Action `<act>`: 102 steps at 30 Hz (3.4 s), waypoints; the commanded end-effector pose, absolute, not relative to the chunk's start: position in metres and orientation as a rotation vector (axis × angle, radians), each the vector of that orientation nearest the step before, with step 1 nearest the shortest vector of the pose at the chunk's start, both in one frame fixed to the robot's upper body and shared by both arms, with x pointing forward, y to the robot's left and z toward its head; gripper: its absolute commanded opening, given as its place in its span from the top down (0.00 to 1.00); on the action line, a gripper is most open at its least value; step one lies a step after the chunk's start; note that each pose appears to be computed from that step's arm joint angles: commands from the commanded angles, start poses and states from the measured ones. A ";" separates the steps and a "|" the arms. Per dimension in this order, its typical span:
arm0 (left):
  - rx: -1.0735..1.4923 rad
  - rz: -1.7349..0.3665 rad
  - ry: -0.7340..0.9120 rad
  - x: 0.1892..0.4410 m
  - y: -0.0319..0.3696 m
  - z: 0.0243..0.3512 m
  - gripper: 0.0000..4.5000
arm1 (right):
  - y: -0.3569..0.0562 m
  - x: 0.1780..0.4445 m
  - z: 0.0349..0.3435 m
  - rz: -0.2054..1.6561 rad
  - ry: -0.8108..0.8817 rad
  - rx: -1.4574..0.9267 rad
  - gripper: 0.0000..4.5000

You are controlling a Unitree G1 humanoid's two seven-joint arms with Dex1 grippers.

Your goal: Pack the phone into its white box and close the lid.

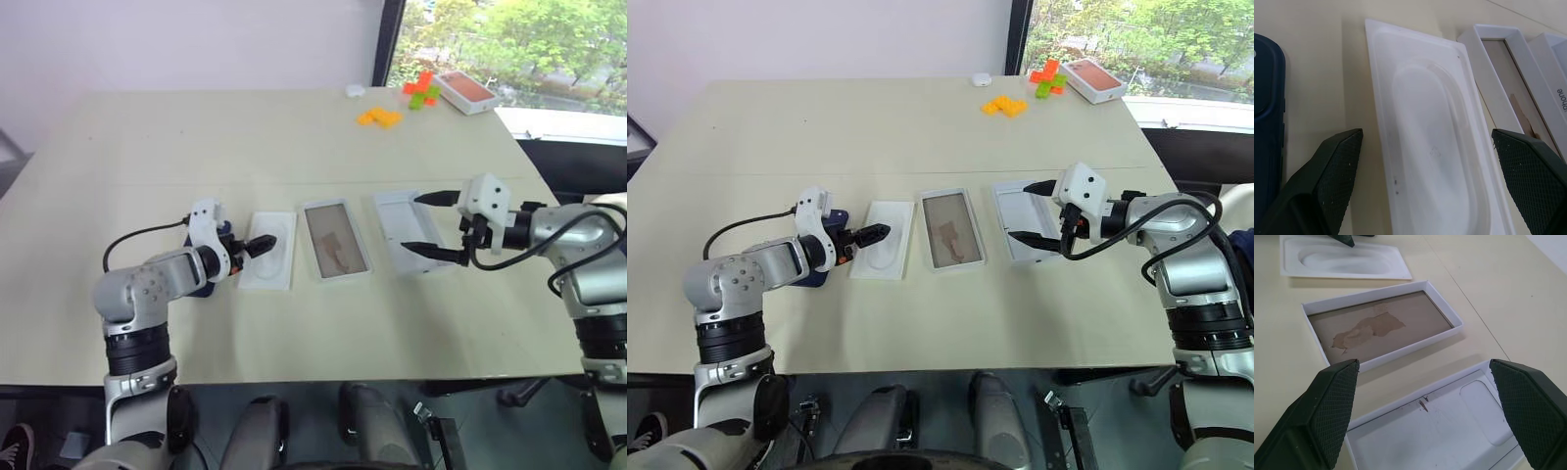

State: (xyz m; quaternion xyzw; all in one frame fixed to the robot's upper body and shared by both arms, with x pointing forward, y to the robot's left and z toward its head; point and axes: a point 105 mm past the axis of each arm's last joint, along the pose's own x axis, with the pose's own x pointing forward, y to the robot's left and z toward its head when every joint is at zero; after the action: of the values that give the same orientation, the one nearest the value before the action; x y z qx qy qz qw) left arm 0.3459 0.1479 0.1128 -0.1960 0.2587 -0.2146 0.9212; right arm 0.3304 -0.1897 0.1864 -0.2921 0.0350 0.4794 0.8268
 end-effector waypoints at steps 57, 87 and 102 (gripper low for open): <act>-0.693 -0.454 0.572 0.352 0.036 0.139 1.00 | -0.187 0.300 0.217 1.110 -0.009 -0.311 0.00; -0.491 -0.697 0.420 0.335 0.046 0.182 0.26 | -0.188 0.307 0.210 1.075 0.010 -0.330 0.00; 0.004 -0.845 0.075 0.315 0.166 0.198 0.25 | -0.132 0.352 0.195 0.890 0.075 -0.374 0.40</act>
State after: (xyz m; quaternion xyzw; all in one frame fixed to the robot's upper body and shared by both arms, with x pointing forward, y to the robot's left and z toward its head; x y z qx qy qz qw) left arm 0.3150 0.1557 0.1881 -0.0090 0.0653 -0.4096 0.9099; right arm 0.3491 -0.1381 0.1851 -0.1546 0.0541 0.4431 0.8814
